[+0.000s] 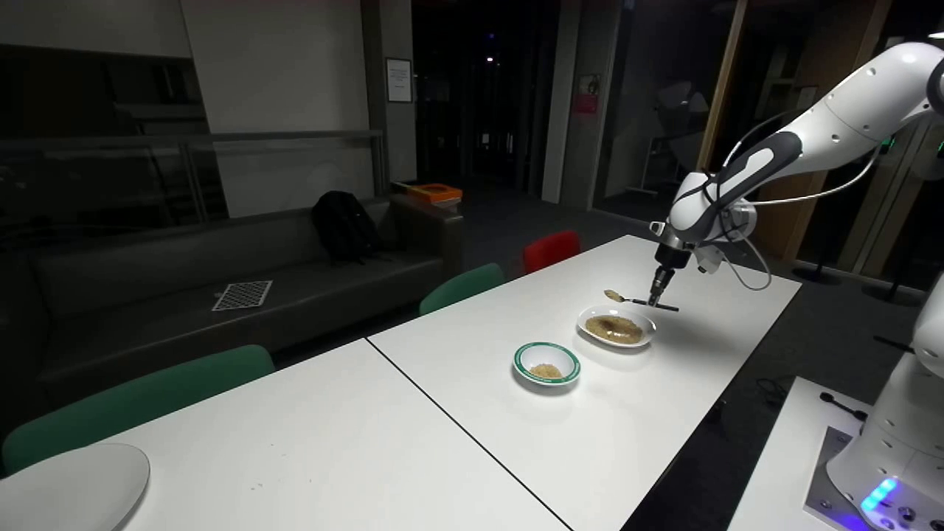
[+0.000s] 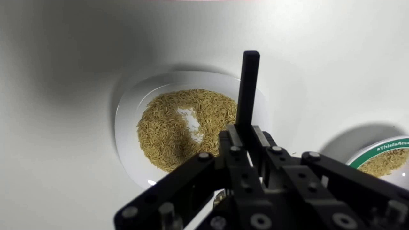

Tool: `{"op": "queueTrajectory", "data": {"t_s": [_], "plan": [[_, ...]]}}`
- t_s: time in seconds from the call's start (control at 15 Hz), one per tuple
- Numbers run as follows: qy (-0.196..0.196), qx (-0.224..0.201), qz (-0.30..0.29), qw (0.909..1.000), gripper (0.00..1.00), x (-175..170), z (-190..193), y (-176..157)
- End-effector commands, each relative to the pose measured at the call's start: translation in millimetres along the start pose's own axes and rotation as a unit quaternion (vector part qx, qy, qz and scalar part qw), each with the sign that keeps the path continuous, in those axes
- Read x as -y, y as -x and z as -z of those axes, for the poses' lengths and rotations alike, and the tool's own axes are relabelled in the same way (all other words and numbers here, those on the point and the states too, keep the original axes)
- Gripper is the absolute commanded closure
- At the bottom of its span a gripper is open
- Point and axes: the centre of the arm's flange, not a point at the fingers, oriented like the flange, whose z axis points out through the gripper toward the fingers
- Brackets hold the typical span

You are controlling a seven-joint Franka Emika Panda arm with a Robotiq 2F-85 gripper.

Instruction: Use the spoon to put sugar in the green and white bowl

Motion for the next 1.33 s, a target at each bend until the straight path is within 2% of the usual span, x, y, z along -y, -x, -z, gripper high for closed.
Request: {"op": "queueTrajectory", "data": {"t_s": [0.0, 1.0, 1.27], "plan": [[-0.005, -0.034, 0.007, 0.9994, 0.97, -1, 12, 19], [-0.018, -0.04, -0.004, 0.999, 0.97, -13, 12, 24], [-0.018, -0.025, 0.011, 0.9995, 0.97, 0, 1, 19]]}}
